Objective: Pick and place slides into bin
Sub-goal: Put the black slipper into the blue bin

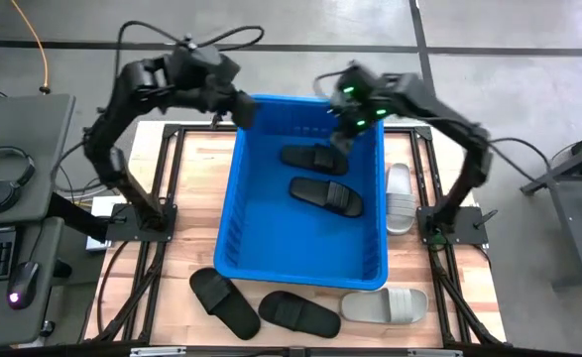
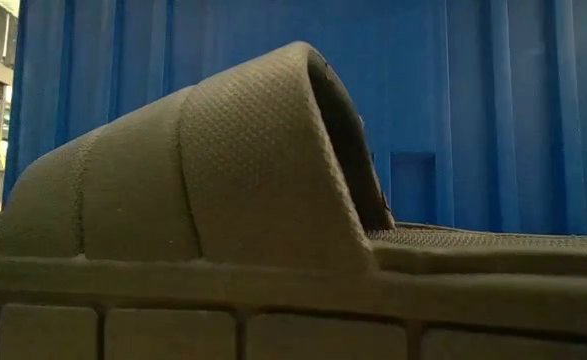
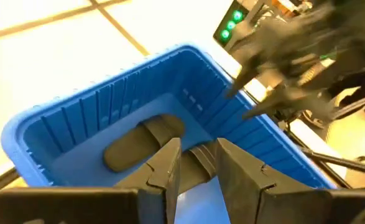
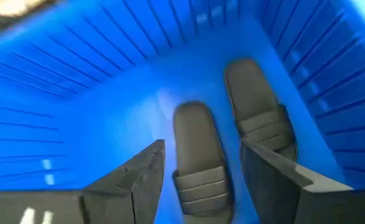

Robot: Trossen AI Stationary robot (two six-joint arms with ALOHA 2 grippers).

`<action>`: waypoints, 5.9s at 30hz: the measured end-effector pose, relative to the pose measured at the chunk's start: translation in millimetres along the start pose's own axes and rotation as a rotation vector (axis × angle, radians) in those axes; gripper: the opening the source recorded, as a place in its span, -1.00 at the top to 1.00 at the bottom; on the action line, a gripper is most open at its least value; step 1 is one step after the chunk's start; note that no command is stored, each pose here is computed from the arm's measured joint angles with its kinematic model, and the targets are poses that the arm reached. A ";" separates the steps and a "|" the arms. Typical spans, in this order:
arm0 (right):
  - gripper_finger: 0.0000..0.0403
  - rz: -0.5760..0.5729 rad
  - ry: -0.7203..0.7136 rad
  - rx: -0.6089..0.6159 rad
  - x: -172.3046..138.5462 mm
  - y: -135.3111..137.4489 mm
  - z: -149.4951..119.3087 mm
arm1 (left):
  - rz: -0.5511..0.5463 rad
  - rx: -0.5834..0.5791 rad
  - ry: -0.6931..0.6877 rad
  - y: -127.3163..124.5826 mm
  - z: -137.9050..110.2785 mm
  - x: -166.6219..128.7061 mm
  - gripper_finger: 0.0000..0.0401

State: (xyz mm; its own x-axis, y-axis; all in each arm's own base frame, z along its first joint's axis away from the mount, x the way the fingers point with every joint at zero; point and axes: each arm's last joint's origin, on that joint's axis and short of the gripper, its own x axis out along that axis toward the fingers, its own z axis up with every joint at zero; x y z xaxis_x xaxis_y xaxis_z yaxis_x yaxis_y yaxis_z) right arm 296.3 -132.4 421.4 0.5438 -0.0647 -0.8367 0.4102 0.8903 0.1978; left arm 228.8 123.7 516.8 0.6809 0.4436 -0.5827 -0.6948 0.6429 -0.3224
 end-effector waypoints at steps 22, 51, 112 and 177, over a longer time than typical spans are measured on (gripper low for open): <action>0.03 -0.430 0.258 0.490 204.2 -41.5 14.9 | -0.101 0.266 0.053 -32.5 -25.4 -18.5 0.55; 0.03 -0.540 0.346 0.616 247.8 -60.7 0.8 | -0.099 0.358 0.095 -30.5 -29.4 -18.7 0.55; 1.00 -0.814 0.370 0.615 225.9 -88.7 -6.3 | -0.144 0.388 0.127 -30.5 -31.7 -20.6 0.55; 0.19 -0.587 0.390 0.510 234.9 -93.7 0.9 | -0.130 0.404 0.167 -28.2 -35.2 -21.0 0.55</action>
State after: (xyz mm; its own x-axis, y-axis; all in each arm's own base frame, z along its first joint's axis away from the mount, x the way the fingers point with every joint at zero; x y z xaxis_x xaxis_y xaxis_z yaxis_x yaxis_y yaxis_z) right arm 386.2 -231.4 206.8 -0.1097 -0.2083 -0.9719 0.8745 0.4446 -0.1940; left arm 226.0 74.2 511.9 0.6867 0.2576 -0.6797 -0.4374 0.8933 -0.1033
